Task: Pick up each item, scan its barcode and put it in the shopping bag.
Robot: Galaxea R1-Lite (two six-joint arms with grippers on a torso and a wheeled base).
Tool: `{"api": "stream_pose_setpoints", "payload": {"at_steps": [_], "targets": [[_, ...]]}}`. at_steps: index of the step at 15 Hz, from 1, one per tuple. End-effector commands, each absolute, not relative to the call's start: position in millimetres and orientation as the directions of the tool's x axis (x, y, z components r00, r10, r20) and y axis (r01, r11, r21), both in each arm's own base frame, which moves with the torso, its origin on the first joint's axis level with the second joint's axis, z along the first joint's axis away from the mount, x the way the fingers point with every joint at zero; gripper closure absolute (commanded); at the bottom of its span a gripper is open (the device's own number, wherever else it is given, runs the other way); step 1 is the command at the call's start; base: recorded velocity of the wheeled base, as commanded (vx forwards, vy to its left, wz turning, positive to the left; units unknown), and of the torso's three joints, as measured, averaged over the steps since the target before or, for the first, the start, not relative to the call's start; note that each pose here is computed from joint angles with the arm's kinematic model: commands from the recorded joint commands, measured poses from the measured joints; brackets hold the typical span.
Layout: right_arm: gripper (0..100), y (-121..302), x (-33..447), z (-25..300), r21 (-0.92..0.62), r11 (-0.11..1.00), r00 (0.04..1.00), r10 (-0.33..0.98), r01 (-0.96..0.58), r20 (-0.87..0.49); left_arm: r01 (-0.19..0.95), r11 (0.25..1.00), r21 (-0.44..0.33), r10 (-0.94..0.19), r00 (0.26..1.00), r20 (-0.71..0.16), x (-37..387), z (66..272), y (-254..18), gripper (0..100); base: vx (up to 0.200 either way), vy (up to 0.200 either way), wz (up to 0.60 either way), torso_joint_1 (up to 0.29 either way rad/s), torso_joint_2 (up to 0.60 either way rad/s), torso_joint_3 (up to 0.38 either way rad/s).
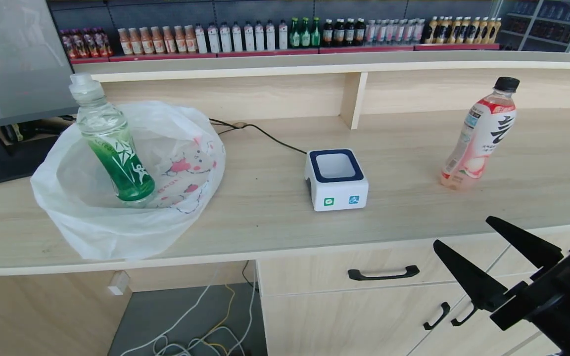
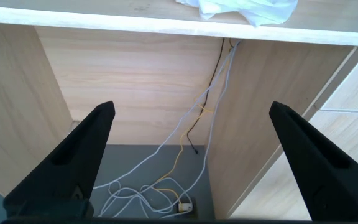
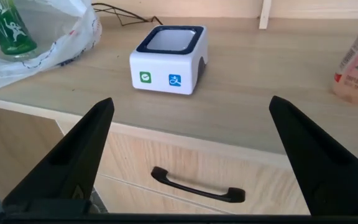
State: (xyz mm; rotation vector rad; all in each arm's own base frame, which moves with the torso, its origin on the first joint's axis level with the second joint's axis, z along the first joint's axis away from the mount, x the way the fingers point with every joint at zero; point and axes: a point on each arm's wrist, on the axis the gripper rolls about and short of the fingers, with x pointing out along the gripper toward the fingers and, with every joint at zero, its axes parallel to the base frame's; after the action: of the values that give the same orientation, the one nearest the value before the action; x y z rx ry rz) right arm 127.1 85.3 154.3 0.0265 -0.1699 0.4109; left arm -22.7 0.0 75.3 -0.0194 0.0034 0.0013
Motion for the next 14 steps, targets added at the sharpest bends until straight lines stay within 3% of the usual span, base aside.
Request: {"api": "stream_pose_setpoints", "payload": {"at_steps": [1, 11, 14], "targets": [[0, 87.4, 129.9, 150.7, -0.015, 0.917, 0.906, 0.397, -0.4, 0.148, -0.002, 1.0, -0.018, 0.002, 1.0, -0.003, -22.7, 75.4, 0.0, 0, 0.0, -0.2, 0.0, 0.002, 0.0, -0.007], [0, 88.0, 130.9, 150.1, -0.016, 0.917, 0.906, 0.398, -0.4, 0.144, -0.002, 1.0, -0.02, 0.002, 1.0, -0.003, -22.7, 75.4, 0.0, 0, 0.0, -0.2, 0.0, 0.001, 0.0, 0.005], [0, 88.2, 130.7, 150.6, -0.027, 0.916, 0.905, 0.399, -0.399, 0.147, -0.002, 1.0, -0.02, 0.002, 1.0, -0.003, -22.7, 75.4, 0.0, 0, 0.0, 0.0, 0.0, 0.0, 0.0, 0.0]]}}
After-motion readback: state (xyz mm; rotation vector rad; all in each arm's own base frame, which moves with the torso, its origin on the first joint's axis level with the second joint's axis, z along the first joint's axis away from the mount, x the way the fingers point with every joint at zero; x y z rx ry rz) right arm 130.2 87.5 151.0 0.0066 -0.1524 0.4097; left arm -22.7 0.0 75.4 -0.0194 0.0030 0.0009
